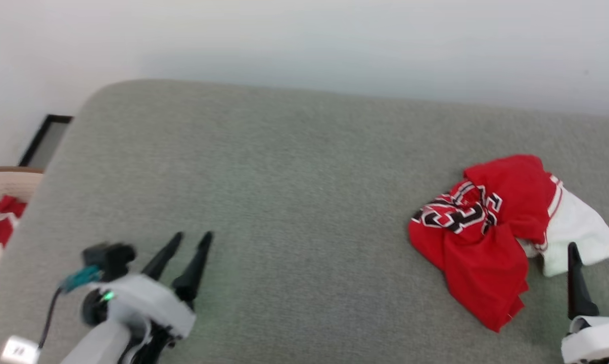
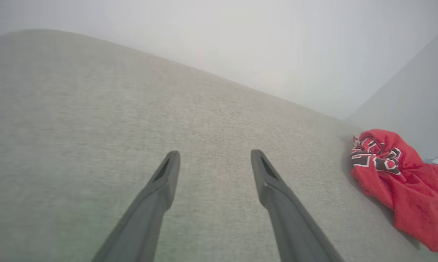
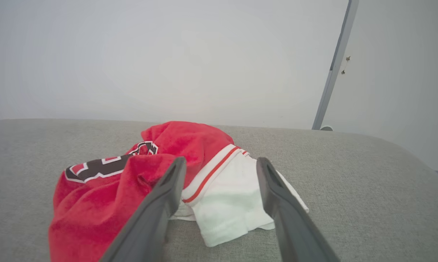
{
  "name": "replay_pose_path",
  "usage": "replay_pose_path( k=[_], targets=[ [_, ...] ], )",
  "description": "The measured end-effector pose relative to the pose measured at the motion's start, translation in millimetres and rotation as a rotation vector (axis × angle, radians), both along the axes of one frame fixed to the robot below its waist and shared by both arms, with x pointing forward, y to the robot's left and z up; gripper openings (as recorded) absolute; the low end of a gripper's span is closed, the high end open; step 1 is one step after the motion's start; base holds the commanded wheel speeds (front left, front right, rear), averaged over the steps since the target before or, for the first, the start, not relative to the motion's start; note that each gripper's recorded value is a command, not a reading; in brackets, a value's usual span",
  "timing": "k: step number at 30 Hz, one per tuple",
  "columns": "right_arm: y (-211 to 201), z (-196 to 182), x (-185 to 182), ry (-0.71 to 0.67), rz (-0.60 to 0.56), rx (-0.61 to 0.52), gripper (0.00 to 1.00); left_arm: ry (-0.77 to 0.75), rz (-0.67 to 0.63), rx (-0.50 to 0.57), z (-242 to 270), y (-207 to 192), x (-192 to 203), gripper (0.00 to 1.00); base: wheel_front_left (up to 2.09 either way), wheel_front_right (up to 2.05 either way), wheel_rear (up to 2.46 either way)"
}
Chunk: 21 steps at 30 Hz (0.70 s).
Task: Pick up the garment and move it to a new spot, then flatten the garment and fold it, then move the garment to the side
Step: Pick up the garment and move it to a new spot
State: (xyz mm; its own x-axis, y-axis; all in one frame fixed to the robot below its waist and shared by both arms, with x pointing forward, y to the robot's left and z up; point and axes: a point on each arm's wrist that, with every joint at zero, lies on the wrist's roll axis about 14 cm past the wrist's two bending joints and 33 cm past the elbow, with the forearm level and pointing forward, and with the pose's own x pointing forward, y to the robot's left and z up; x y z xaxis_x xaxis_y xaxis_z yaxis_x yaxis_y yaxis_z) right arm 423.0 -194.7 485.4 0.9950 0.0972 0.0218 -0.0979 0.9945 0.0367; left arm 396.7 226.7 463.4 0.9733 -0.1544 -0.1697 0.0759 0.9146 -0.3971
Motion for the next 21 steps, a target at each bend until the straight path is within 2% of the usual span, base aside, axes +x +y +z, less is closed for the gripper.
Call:
replay_pose_path(
  k=[8,13,17,21],
  targets=[
    [-1.1,27.1,-4.7,-0.071,0.001,-0.004,1.00,-0.186,0.183,0.141,40.9,46.2,-41.6,1.00,0.00,0.00,0.00],
    [-10.9,44.5,-10.7,-0.120,-0.026,0.003,1.00,-0.275,0.173,0.311,60.6,38.5,-55.4,1.00,0.00,0.00,0.00],
    [-15.4,56.5,-16.6,-0.155,-0.043,0.018,1.00,-0.290,0.152,0.351,58.9,25.2,-64.8,1.00,0.00,0.00,0.00],
    [-18.6,56.9,-23.2,-0.158,-0.058,0.030,1.00,-0.292,0.151,0.337,56.0,18.2,-66.5,1.00,0.00,0.00,0.00]
  ],
)
